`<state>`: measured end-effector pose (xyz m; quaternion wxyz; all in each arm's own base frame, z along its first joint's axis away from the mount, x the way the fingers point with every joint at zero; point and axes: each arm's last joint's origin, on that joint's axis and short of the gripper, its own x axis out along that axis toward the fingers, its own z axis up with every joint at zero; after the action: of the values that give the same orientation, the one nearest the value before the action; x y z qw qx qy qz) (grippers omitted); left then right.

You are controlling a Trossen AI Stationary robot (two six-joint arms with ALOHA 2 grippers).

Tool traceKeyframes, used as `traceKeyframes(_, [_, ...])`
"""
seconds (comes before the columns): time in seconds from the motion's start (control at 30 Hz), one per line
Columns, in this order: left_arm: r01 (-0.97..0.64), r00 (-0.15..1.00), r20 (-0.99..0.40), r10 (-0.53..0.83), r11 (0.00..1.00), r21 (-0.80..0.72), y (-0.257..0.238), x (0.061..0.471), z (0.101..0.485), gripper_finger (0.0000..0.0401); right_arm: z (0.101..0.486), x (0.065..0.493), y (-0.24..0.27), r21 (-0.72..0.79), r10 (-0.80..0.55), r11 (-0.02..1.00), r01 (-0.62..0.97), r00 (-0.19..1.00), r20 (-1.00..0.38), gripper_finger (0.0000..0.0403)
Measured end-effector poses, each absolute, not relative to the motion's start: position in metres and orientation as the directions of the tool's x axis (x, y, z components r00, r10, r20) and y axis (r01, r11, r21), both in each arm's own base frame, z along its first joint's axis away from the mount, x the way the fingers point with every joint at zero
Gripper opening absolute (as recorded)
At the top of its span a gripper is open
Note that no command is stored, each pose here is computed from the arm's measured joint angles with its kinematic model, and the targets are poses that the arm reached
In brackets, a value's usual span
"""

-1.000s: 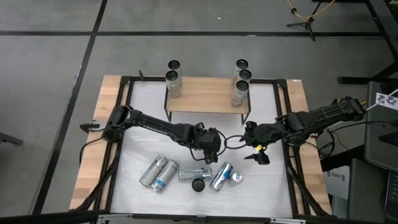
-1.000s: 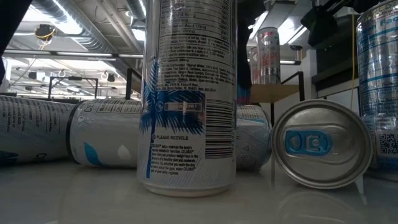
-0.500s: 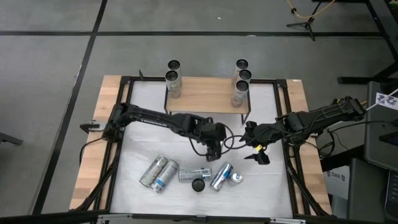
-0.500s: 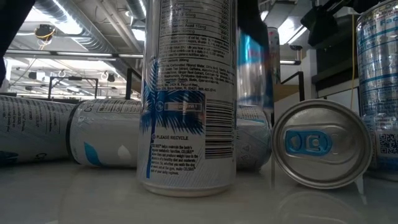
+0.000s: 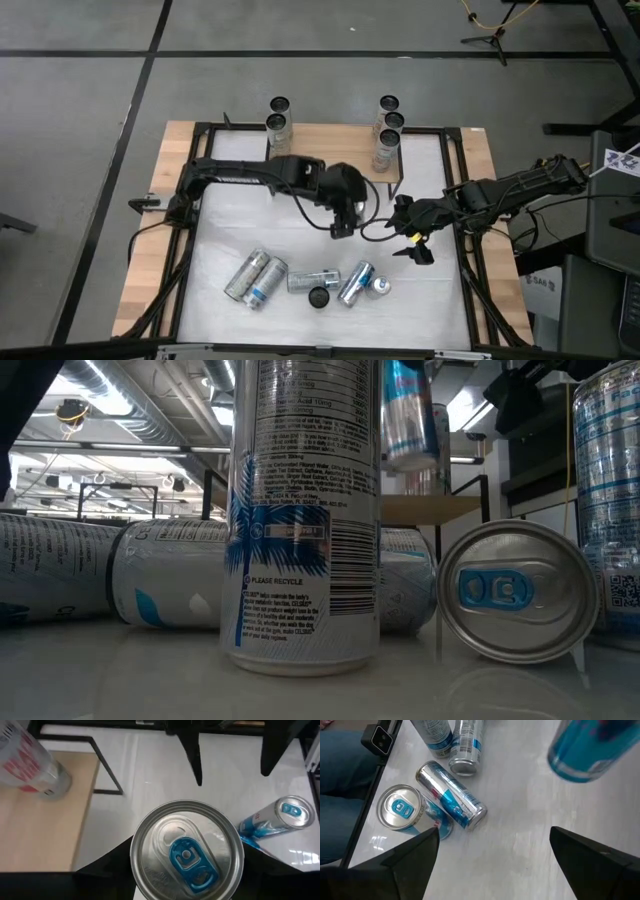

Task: Sort soda cans
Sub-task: Put the top blue soda can on the shelf

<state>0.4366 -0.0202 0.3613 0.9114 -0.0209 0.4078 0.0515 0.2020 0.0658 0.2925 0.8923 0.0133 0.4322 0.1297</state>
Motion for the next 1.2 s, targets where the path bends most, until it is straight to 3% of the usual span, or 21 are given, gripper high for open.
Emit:
traceKeyframes(0.37, [-0.076, 0.707, -0.698, 0.110, 0.994, 0.080, 0.022, 0.422, 0.405, 0.0216, 0.292, 0.202, 0.066, 0.136, 0.243, 0.966, -0.220, 0.593, -0.768, 0.0376])
traceKeyframes(0.97, [-0.094, 0.664, -0.730, 0.162, 0.987, 0.134, 0.112, 0.403, 0.403, 0.0220, 0.293, 0.202, 0.066, 0.136, 0.243, 0.966, -0.220, 0.593, -0.767, 0.0376])
traceKeyframes(1.2, [-0.112, 0.654, -0.743, 0.139, 0.990, 0.087, 0.134, 0.395, 0.401, 0.0221, 0.293, 0.202, 0.066, 0.136, 0.243, 0.966, -0.219, 0.593, -0.767, 0.0376])
